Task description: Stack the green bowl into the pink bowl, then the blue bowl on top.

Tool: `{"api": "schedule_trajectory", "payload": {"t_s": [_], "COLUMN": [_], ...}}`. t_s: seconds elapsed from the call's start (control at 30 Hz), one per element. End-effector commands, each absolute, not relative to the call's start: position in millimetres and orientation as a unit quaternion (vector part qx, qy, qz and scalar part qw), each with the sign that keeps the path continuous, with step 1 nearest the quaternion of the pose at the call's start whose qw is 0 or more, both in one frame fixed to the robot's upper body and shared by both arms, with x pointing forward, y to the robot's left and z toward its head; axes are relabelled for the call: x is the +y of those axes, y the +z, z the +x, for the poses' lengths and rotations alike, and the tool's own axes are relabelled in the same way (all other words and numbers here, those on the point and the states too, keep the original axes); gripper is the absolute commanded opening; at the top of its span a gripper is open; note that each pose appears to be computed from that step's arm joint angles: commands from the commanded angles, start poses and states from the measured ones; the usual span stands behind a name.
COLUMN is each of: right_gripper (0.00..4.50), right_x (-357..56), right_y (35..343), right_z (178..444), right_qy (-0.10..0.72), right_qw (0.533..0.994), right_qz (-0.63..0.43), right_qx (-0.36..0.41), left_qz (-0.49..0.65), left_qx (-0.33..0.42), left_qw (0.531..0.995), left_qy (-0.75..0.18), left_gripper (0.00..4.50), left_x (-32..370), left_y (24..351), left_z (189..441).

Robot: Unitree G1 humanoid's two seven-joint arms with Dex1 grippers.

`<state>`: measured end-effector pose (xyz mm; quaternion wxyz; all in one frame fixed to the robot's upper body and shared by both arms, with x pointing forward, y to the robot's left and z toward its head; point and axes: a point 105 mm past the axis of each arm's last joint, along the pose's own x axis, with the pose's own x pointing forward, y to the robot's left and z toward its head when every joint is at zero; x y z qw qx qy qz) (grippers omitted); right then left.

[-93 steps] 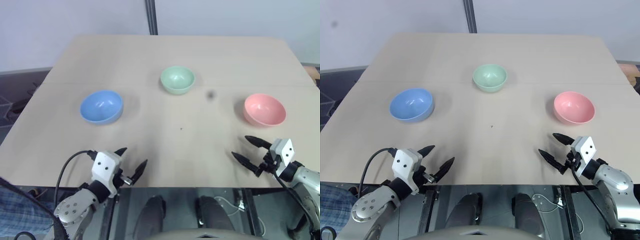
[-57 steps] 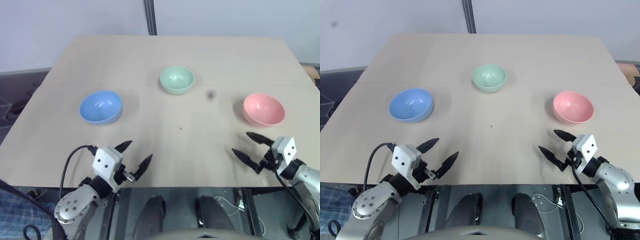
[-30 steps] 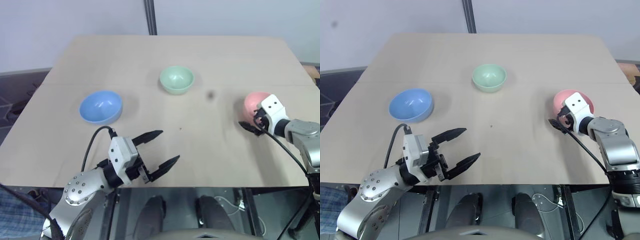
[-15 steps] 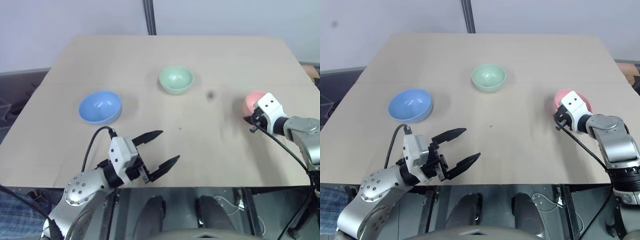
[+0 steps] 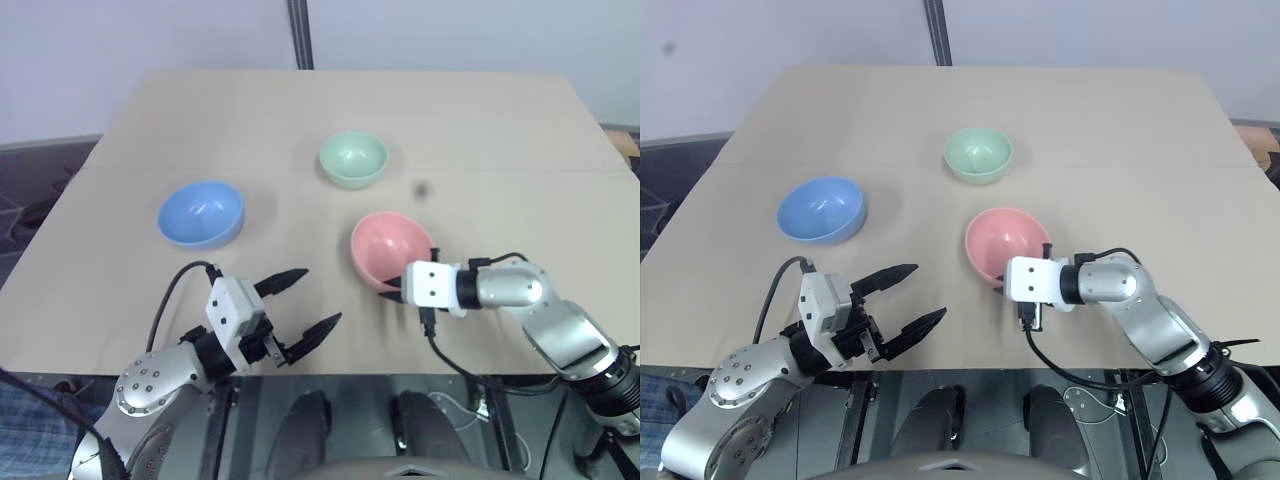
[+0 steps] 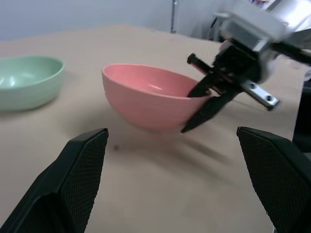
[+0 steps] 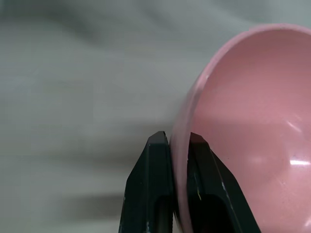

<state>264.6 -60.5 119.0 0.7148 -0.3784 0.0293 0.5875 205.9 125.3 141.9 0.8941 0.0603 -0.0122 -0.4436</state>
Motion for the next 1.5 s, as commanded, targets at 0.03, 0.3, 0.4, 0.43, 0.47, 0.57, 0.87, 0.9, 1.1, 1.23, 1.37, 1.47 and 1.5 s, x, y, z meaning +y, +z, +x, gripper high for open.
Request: {"api": "schedule_trajectory", "payload": {"t_s": [0.03, 0.3, 0.4, 0.43, 0.47, 0.57, 0.87, 0.9, 1.1, 1.23, 1.37, 1.47, 1.5], "right_gripper": [0.03, 1.86, 2.98, 3.39, 3.80, 3.80, 3.80, 3.80, 3.80, 3.80, 3.80, 3.80, 3.80], "right_x": [-40.5, -40.9, -42.1, -42.6, -43.8, -51.0, -80.7, -81.7, -76.3, -61.7, -43.8, -28.2, -23.9], "right_y": [129.8, 137.4, 139.7, 140.4, 142.4, 155.3, 204.6, 213.9, 239.7, 226.9, 220.6, 217.7, 218.0], "right_z": [256.6, 271.4, 271.8, 270.9, 270.4, 269.3, 278.0, 287.2, 347.1, 389.9, 416.2, 431.0, 434.3], "right_qy": [0.606, 0.587, 0.582, 0.583, 0.584, 0.588, 0.601, 0.589, 0.515, 0.479, 0.459, 0.448, 0.444], "right_qw": [0.693, 0.721, 0.727, 0.727, 0.731, 0.745, 0.776, 0.790, 0.842, 0.852, 0.854, 0.855, 0.856], "right_qz": [-0.389, -0.368, -0.364, -0.361, -0.353, -0.315, -0.185, -0.166, -0.159, -0.204, -0.236, -0.255, -0.260], "right_qx": [-0.010, -0.004, -0.001, 0.003, 0.007, 0.019, 0.040, 0.032, 0.020, 0.055, 0.061, 0.059, 0.056], "left_qz": [0.081, 0.075, 0.073, 0.073, 0.073, 0.070, 0.027, 0.025, 0.019, 0.024, 0.036, 0.051, 0.052], "left_qx": [-0.031, -0.035, -0.035, -0.035, -0.036, -0.040, -0.076, -0.081, -0.109, -0.129, -0.133, -0.128, -0.125], "left_qw": [0.895, 0.899, 0.899, 0.899, 0.899, 0.899, 0.918, 0.922, 0.937, 0.947, 0.954, 0.960, 0.961], "left_qy": [-0.438, -0.431, -0.431, -0.431, -0.431, -0.431, -0.388, -0.378, -0.331, -0.294, -0.268, -0.244, -0.242], "left_gripper": [4.50, 4.50, 4.50, 4.50, 4.50, 4.50, 4.50, 4.50, 4.50, 4.50, 4.50, 4.50, 4.50], "left_x": [129.7, 126.9, 126.1, 125.8, 125.5, 125.8, 139.9, 143.2, 157.1, 173.3, 188.8, 199.5, 201.2], "left_y": [149.5, 150.1, 149.3, 149.1, 149.1, 150.8, 167.7, 169.8, 182.6, 195.4, 200.1, 200.0, 199.5], "left_z": [205.6, 202.9, 202.9, 203.0, 203.2, 203.7, 215.2, 217.6, 230.0, 241.4, 249.1, 256.8, 258.5]}}
